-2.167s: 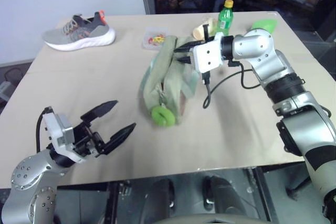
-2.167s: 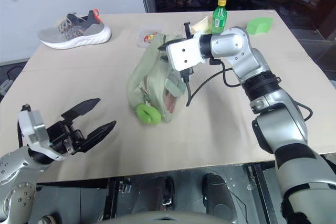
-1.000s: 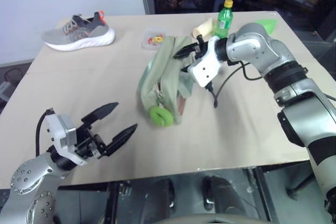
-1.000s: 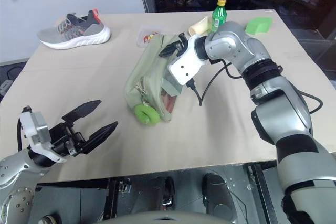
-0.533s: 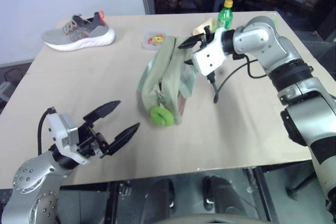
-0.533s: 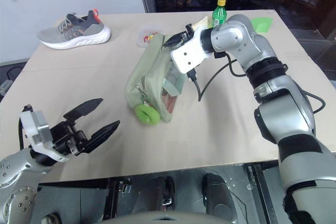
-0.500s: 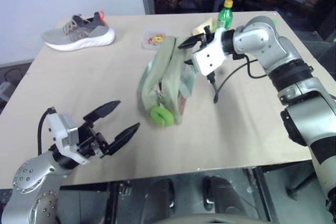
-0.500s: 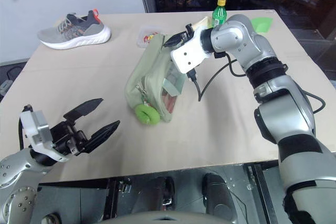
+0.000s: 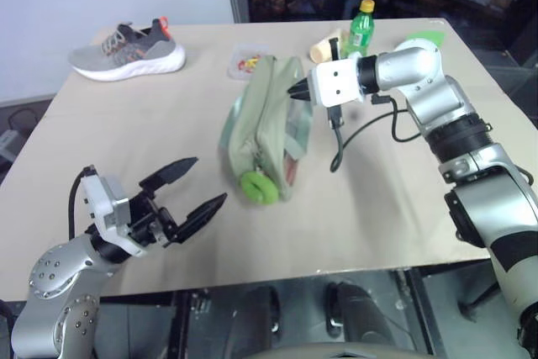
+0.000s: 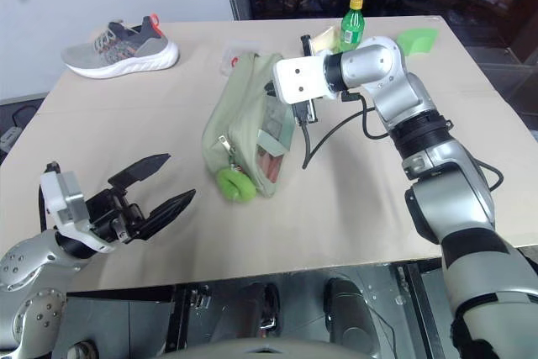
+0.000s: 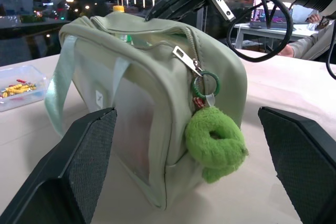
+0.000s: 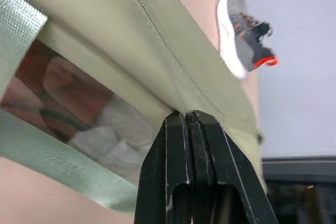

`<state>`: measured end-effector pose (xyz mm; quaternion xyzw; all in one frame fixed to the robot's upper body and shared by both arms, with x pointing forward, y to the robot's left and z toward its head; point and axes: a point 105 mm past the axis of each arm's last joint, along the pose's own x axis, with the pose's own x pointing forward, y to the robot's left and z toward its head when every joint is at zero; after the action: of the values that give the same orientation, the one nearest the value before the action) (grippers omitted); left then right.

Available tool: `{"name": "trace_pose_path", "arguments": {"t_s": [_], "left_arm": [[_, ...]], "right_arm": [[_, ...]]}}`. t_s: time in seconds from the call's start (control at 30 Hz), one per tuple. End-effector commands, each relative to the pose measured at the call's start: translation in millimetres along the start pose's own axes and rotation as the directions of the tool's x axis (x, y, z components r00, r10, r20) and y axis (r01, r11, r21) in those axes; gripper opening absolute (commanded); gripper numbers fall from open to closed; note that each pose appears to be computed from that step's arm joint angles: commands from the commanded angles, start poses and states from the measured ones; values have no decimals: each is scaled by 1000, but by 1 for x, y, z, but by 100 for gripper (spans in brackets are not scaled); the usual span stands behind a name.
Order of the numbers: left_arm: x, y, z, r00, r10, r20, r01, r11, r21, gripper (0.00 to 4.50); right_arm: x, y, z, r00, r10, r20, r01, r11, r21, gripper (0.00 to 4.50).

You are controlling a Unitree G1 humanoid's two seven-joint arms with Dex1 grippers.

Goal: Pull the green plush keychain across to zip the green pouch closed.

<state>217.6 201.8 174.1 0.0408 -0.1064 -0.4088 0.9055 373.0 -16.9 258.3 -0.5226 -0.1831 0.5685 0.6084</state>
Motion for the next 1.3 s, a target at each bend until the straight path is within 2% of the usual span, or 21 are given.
{"name": "trace_pose_path", "arguments": {"t_s": [0.03,0.13,0.2,0.5,0.57,0.67,0.87,0.97,1.03,1.13,1.3], "left_arm": [[-2,2,5,1000,-1,6,1,1000,29,450],[-3,2,4,1000,-2,5,2,1000,28,450],[-3,1,3,1000,-1,5,1,1000,27,450],[-4,-2,1,1000,7,8,-8,1000,23,450],[-5,-2,1,1000,10,7,-10,1000,22,450],[-6,-2,-1,1000,14,7,-14,1000,20,450],[-4,-4,-2,1000,13,11,-13,1000,17,450],[-3,-4,-4,1000,13,13,-13,1000,12,450],[-1,-5,-6,1000,12,18,-12,1000,6,450],[4,-5,-8,999,18,37,-18,1000,-13,450],[15,-6,-15,998,13,64,-10,999,-49,450]], "right_arm": [[-7,-13,14,999,-31,9,32,992,-126,8],[-5,-13,13,1000,-28,-11,26,983,-181,85],[-2,-12,12,1000,-24,-20,20,978,-208,168],[4,-10,12,1000,-23,-18,17,956,-292,168],[4,-10,12,1000,-22,-15,17,956,-294,114],[4,-11,12,1000,-24,-12,19,955,-296,4],[-8,-19,8,996,-81,-20,75,975,-207,4],[-26,-38,-1,975,-215,-64,217,975,34,4],[-42,-43,-10,954,-269,-136,289,945,155,4],[-70,-44,-20,894,-355,-274,423,872,247,4],[-79,-32,-5,810,-432,-396,550,793,260,4]]}}
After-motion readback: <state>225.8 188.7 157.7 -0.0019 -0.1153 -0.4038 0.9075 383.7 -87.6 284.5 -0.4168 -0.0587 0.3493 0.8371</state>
